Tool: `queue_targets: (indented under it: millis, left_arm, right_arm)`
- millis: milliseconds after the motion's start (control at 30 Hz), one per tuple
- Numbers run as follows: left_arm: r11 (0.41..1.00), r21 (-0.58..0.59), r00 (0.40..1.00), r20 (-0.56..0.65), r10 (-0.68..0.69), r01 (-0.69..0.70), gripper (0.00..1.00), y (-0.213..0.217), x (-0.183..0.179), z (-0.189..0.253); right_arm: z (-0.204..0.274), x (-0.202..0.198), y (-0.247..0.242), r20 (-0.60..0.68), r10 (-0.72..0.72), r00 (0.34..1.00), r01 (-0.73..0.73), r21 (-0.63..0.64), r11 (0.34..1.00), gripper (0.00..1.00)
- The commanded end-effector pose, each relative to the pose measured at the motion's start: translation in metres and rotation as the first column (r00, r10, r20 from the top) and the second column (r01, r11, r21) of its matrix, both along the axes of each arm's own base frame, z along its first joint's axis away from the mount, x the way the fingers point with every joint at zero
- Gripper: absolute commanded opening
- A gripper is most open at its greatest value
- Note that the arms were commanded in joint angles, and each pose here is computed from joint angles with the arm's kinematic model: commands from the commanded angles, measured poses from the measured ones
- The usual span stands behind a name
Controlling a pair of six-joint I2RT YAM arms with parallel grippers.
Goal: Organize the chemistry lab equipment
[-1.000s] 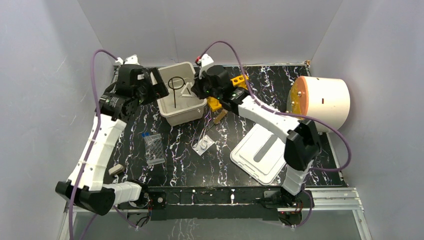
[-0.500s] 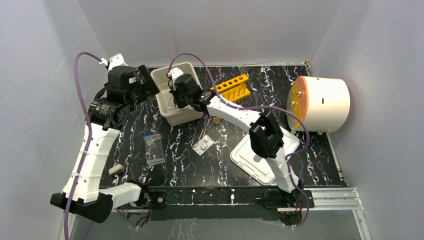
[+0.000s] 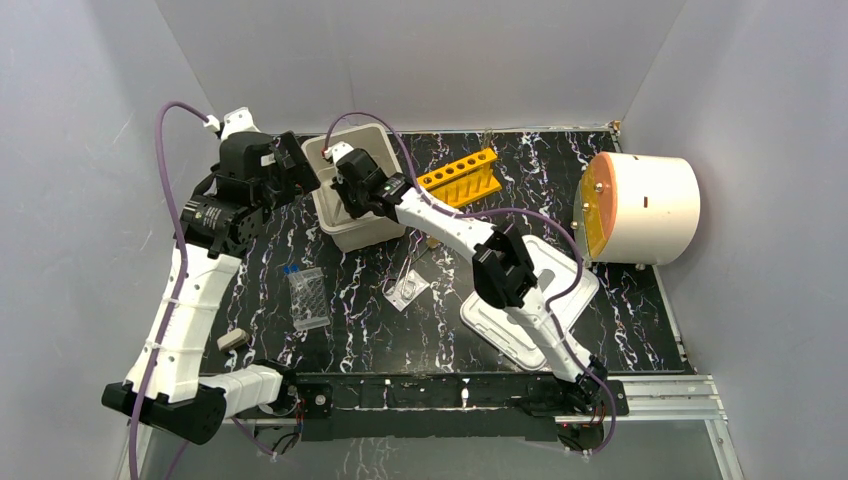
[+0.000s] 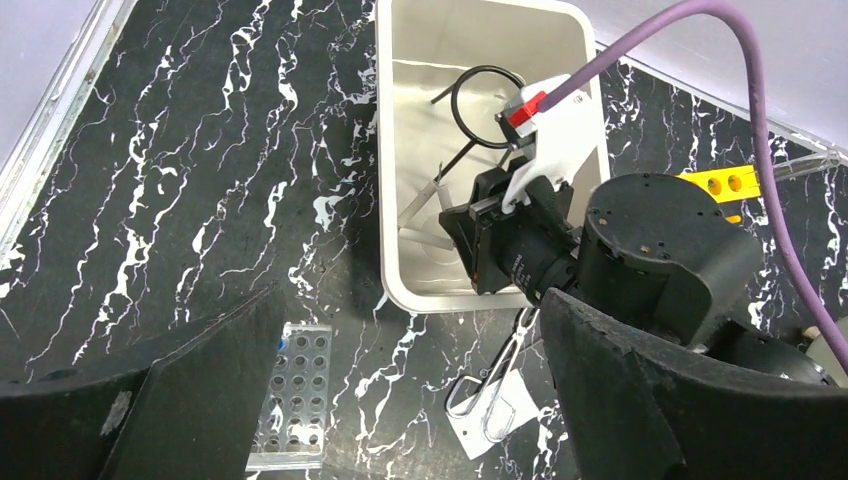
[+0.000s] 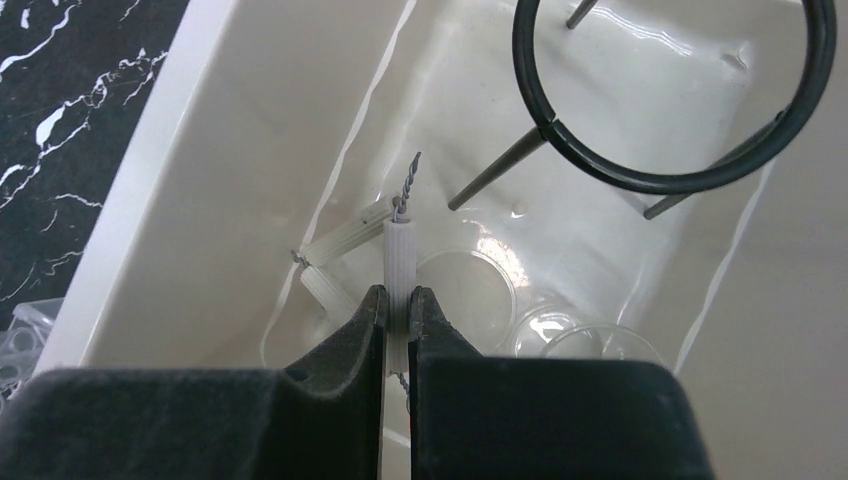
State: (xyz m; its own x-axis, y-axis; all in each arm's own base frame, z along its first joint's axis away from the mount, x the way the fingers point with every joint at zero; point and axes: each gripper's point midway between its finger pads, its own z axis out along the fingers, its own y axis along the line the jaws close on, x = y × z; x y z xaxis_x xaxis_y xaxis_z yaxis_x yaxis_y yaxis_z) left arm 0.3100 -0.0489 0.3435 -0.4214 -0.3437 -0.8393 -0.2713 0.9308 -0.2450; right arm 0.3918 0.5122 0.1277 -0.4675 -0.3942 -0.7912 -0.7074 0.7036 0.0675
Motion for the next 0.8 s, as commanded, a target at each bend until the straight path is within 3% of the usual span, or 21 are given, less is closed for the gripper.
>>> queue_targets:
  millis: [0, 133, 333, 567, 767]
  left_arm:
    - [1.000, 0.027, 1.000, 0.013, 0.006, -0.007, 0.98, 0.004, 0.001, 0.004]
    - [0.999, 0.048, 1.000, 0.020, 0.019, -0.020, 0.98, 0.009, 0.000, 0.007]
    - [0.999, 0.043, 0.999, 0.032, -0.002, 0.001, 0.98, 0.005, 0.000, 0.012]
    - [0.998, 0.050, 0.998, 0.057, -0.039, 0.036, 0.98, -0.002, 0.000, 0.020]
    - [0.996, 0.051, 0.995, 0.065, -0.075, 0.072, 0.98, -0.011, 0.001, 0.021]
  right_arm:
    - [0.005, -0.001, 0.010, -0.007, 0.015, 1.000, -0.015, 0.006, 1.000, 0.14]
    - [0.016, -0.001, 0.013, -0.018, 0.003, 1.000, -0.002, 0.030, 1.000, 0.30]
    - [0.078, -0.007, 0.011, 0.009, -0.016, 1.000, 0.015, 0.144, 0.989, 0.48]
    - [0.142, -0.022, -0.010, 0.037, -0.051, 0.998, 0.040, 0.243, 0.969, 0.53]
    - [0.172, -0.044, -0.065, 0.014, -0.176, 0.984, 0.164, 0.286, 0.944, 0.62]
